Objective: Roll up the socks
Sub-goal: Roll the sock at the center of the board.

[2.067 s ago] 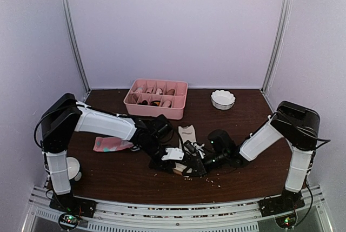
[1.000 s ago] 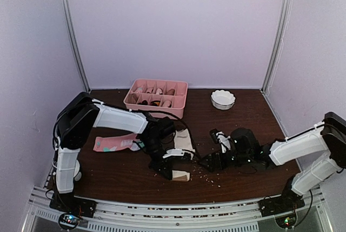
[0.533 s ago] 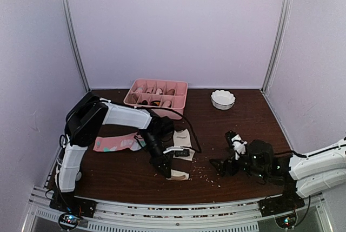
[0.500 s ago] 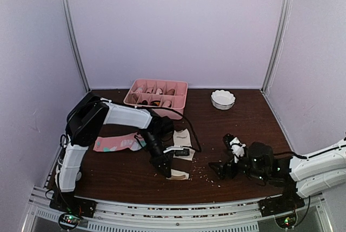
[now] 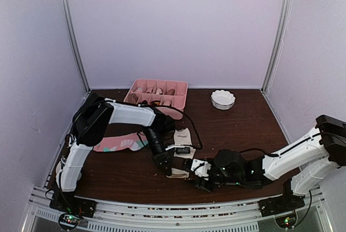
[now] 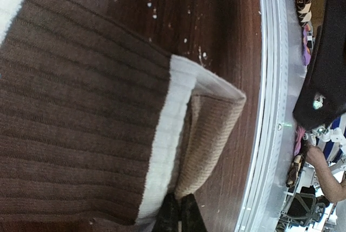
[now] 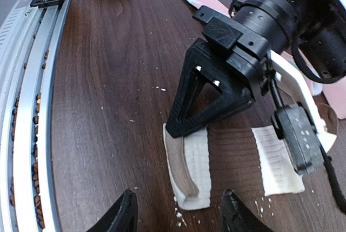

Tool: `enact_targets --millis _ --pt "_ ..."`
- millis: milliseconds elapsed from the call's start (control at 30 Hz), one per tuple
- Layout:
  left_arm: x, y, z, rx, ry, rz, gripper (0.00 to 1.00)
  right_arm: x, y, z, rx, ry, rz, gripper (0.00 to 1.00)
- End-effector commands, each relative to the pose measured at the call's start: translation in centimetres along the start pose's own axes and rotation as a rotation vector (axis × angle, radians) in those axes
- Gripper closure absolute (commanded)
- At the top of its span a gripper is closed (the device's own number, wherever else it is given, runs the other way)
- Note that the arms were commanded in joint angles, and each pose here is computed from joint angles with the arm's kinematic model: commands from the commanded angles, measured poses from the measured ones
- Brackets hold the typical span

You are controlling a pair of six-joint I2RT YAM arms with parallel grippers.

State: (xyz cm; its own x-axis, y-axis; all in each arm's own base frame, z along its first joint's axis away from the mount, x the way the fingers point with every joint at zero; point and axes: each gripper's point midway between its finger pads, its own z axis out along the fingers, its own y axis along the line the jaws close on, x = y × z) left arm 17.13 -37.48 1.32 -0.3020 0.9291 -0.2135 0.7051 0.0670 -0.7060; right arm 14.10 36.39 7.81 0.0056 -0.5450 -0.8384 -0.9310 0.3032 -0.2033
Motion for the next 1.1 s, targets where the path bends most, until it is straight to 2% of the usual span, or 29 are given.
enact_targets --millis 0,300,567,767,900,1067 --pt "1.1 2.5 1.1 -0.097 0.080 -0.009 1.00 -1.3 1.0 2.7 -0.048 -0.018 -0.060 0.52" --pt "1.4 2.6 1.3 -0.106 0.092 0.003 1.00 0.0 0.9 5.6 -0.065 0.024 -0.027 0.68" --pt "1.1 2.6 1.3 -0.111 0.091 0.015 1.00 1.8 0.5 6.0 -0.048 0.058 0.010 0.73" --pt "0.8 2.2 0.9 -0.112 0.079 0.032 0.99 3.3 0.2 5.9 -0.043 0.092 0.057 0.82" --pt "0.4 1.5 0.3 -0.115 0.063 0.061 0.89 4.8 0.1 5.7 -0.050 0.129 0.105 0.91" --pt "-0.2 -0.2 -1.3 -0.118 0.016 0.128 0.70 6.3 0.1 5.4 -0.087 0.169 0.186 1.00"
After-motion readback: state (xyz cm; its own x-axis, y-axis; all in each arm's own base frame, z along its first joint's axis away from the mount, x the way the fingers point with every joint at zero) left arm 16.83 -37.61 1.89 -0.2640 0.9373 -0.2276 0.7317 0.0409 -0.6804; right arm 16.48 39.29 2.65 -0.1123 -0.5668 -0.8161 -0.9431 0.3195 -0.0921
